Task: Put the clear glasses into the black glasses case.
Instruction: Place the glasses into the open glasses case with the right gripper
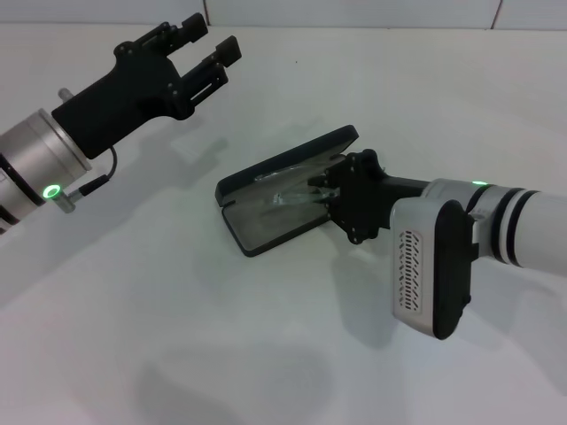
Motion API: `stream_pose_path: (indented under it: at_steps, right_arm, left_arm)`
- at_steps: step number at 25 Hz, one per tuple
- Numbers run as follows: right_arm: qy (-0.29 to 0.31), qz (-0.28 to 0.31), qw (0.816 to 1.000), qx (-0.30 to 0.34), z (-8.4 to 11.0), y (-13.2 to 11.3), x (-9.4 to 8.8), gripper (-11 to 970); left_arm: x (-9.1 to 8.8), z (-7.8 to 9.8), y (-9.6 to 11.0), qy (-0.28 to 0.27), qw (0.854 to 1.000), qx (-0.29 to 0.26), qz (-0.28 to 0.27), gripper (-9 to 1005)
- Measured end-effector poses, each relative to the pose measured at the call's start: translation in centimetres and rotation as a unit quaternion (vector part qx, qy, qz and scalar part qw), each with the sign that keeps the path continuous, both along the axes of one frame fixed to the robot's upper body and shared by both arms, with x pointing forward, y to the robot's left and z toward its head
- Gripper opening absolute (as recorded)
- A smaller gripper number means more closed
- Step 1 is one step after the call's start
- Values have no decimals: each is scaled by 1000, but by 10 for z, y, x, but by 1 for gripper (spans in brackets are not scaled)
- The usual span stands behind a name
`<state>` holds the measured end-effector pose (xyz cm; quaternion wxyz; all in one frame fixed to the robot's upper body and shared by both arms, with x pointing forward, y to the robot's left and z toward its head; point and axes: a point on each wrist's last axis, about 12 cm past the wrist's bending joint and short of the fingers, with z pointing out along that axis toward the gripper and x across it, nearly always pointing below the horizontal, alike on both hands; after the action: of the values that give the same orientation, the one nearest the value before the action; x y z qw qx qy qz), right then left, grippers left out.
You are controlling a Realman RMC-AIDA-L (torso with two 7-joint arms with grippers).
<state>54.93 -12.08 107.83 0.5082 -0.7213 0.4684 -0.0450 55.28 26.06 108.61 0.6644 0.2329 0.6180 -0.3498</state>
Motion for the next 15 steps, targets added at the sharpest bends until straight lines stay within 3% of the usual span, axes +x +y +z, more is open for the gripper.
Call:
stream_pose_path:
  at_steps: [15]
  right_arm:
    - [-13, -2, 1000, -21, -8, 10, 1, 141]
  left_arm:
    - [4, -2, -7, 4, 1000, 4, -2, 592]
